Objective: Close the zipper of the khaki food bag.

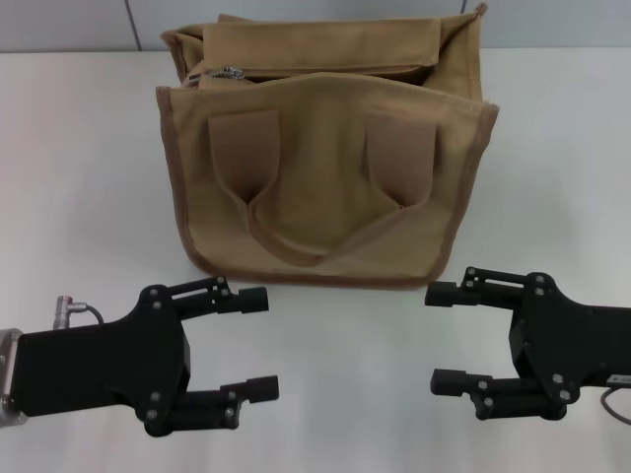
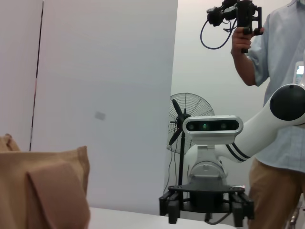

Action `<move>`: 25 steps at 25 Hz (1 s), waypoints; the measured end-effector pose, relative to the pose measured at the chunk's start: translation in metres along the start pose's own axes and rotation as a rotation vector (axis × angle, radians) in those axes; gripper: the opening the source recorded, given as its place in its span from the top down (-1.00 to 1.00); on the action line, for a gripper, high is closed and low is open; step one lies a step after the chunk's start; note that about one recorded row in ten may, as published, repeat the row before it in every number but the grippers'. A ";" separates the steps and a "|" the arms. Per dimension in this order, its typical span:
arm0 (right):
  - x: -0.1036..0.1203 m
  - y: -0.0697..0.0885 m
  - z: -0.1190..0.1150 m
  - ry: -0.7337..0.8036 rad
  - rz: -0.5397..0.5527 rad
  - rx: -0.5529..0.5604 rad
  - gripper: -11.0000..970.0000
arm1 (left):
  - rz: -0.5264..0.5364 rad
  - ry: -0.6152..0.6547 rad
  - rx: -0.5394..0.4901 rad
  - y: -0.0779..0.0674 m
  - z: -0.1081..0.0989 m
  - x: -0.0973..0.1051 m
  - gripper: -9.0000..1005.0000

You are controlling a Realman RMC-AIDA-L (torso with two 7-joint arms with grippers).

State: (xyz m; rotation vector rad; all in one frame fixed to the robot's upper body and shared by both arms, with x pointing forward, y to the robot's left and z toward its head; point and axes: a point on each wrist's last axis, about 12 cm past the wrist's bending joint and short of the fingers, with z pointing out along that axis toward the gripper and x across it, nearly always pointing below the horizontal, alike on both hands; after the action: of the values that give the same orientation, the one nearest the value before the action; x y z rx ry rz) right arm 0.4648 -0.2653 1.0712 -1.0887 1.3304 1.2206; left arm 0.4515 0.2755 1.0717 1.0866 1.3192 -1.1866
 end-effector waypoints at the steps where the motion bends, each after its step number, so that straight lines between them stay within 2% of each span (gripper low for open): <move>1: 0.000 -0.001 0.003 -0.004 0.003 -0.009 -0.59 | 0.008 0.000 -0.012 0.001 -0.001 0.000 -0.53; 17: 0.003 -0.007 0.013 -0.003 0.028 0.002 -0.59 | 0.024 -0.017 -0.098 0.004 -0.013 -0.002 -0.51; 18: 0.004 -0.007 0.014 -0.006 0.031 0.001 -0.59 | 0.030 -0.036 -0.137 0.005 -0.015 -0.002 -0.51; 19: 0.004 -0.007 0.014 -0.006 0.031 0.001 -0.59 | 0.048 -0.080 -0.241 0.008 -0.022 -0.003 -0.51; 20: 0.004 -0.007 0.015 -0.006 0.032 0.003 -0.59 | 0.051 -0.090 -0.261 0.008 -0.024 -0.003 -0.51; 21: 0.006 -0.007 0.017 -0.005 0.032 0.007 -0.59 | 0.058 -0.122 -0.330 0.009 -0.028 -0.002 -0.51; 23: 0.009 -0.008 0.024 -0.010 0.027 0.009 -0.59 | 0.090 -0.257 -0.560 0.013 -0.036 0.005 -0.51; 24: 0.009 -0.008 0.024 -0.010 0.027 0.009 -0.59 | 0.090 -0.257 -0.560 0.013 -0.036 0.005 -0.51; 25: 0.010 -0.008 0.025 -0.013 0.024 0.007 -0.59 | 0.107 -0.267 -0.610 0.016 -0.036 0.007 -0.51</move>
State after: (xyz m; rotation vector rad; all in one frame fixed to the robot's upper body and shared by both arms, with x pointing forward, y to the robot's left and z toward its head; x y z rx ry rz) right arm 0.4740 -0.2408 1.0607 -1.0612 1.3406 1.2378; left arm 0.4627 0.3130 1.0632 0.5286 1.2725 -0.7390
